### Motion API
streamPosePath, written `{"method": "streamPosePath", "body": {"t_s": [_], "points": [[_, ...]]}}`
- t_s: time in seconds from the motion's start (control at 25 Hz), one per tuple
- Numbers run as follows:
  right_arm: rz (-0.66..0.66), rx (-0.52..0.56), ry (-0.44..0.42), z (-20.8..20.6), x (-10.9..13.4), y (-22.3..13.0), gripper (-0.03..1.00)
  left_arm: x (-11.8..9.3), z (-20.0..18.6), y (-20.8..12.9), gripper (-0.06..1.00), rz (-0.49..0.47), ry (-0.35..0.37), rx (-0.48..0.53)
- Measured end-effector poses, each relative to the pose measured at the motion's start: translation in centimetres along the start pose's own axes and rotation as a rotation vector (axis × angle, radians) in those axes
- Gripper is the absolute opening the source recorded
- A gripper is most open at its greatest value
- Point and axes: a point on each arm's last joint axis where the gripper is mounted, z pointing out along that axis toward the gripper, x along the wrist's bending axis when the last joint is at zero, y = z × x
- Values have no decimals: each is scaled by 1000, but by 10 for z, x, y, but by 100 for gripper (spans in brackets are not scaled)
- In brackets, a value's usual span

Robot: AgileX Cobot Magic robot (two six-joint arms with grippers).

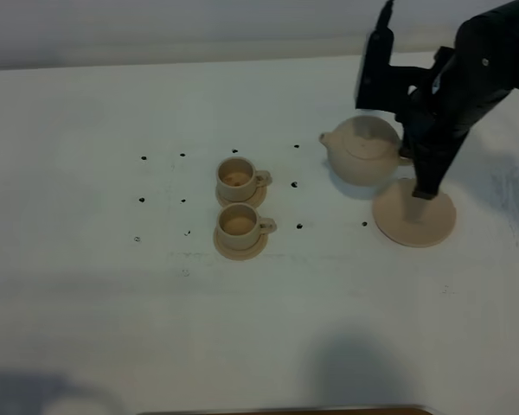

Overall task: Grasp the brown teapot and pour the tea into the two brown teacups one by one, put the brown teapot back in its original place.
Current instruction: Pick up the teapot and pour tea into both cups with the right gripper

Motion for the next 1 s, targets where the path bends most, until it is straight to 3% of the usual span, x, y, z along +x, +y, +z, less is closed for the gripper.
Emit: {"method": "streamPosePath", "body": {"t_s": [0.44, 1.0], "points": [[20, -7, -45, 14, 7, 42, 9, 0, 0, 0, 48, 0, 0, 0], [70, -36, -94, 17, 19, 72, 9, 0, 0, 0, 48, 0, 0, 0]]}}
